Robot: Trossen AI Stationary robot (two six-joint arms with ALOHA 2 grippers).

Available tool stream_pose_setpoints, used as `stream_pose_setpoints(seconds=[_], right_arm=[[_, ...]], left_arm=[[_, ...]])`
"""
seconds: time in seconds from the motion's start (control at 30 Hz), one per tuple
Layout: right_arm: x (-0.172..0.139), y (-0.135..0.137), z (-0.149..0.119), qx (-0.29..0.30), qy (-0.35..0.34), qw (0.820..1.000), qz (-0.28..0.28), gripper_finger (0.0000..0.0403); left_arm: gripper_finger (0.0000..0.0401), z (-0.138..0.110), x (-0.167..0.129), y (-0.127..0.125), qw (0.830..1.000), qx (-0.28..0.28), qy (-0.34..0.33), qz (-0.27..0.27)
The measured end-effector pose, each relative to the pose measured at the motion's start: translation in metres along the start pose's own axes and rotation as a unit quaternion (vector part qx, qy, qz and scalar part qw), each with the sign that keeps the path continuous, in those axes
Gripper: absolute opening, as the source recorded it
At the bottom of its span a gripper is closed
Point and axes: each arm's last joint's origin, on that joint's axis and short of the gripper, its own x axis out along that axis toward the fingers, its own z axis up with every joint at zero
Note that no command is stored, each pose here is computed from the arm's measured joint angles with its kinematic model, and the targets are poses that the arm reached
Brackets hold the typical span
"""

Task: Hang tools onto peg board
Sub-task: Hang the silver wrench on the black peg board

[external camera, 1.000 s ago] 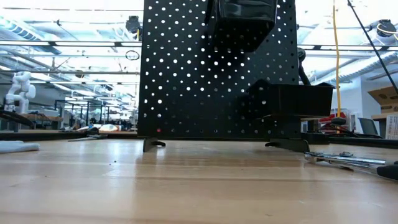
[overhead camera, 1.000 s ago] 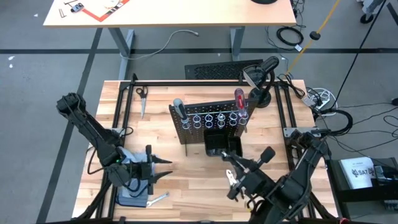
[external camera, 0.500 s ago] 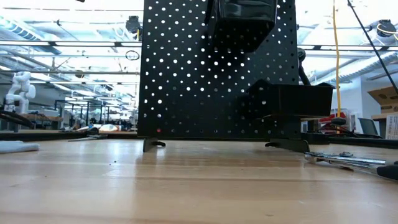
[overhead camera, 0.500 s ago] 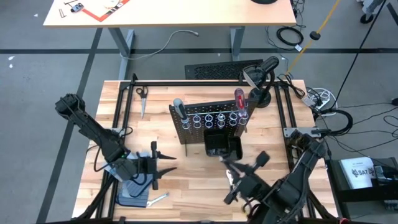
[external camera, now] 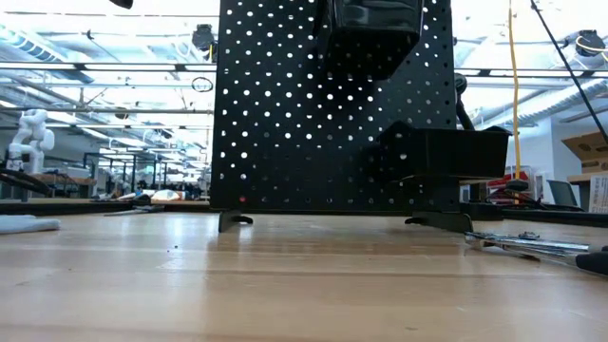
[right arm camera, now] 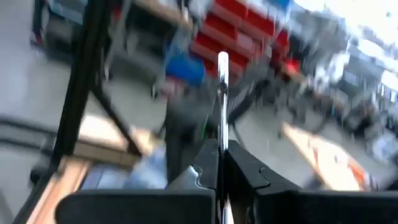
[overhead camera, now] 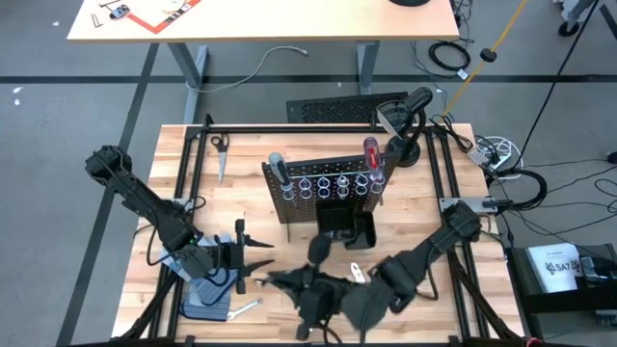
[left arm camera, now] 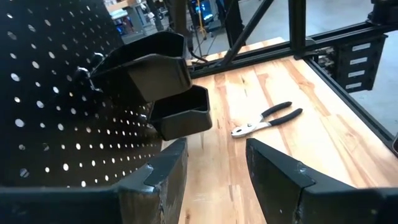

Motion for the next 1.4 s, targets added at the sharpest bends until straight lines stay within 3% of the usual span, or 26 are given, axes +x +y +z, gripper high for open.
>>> stream_pose_setpoints(seconds=[0.17, 0.33, 0.57, 0.67, 0.77, 0.93, 1.13, 1.27, 1.4], right_arm=[[0.000, -0.028, 0.023, -0.035, -0.072, 0.996, -0.046, 0.0003], [-0.018, -0.060, 0.043, -0.015, -0.091, 0.992, -0.086, 0.0003], [-0.027, -0.074, 0.050, -0.005, -0.090, 0.990, -0.109, 0.0003], [-0.026, -0.075, 0.050, 0.008, -0.107, 0.990, -0.092, 0.0003], [-0.015, -0.063, 0.039, 0.021, -0.142, 0.989, -0.038, 0.0003], [0.002, -0.041, 0.010, 0.010, -0.156, 0.988, -0.019, 0.0003], [-0.017, -0.063, -0.005, 0.072, -0.203, 0.970, 0.108, 0.0003], [-0.037, -0.066, -0.033, 0.066, -0.181, 0.976, 0.105, 0.0003], [-0.087, -0.090, -0.041, 0.093, -0.212, 0.972, 0.030, 0.0003]], left_arm=[[0.0173, 0.000, 0.000, 0.000, 1.000, -0.011, 0.001, -0.001], [0.0173, -0.002, 0.000, -0.001, 1.000, -0.004, 0.009, -0.014], [0.0173, -0.005, -0.004, -0.005, 1.000, -0.004, 0.017, -0.024], [0.0173, -0.004, -0.005, -0.006, 1.000, -0.004, 0.015, -0.027], [0.0173, -0.004, -0.005, -0.007, 0.999, -0.005, 0.013, -0.029], [0.0173, -0.004, -0.005, -0.007, 0.999, -0.005, 0.013, -0.029], [0.0173, -0.004, -0.005, -0.007, 0.999, -0.005, 0.013, -0.029], [0.0173, -0.004, -0.005, -0.007, 0.999, -0.005, 0.013, -0.029], [0.0173, -0.004, -0.005, -0.007, 1.000, -0.005, 0.013, -0.028]])
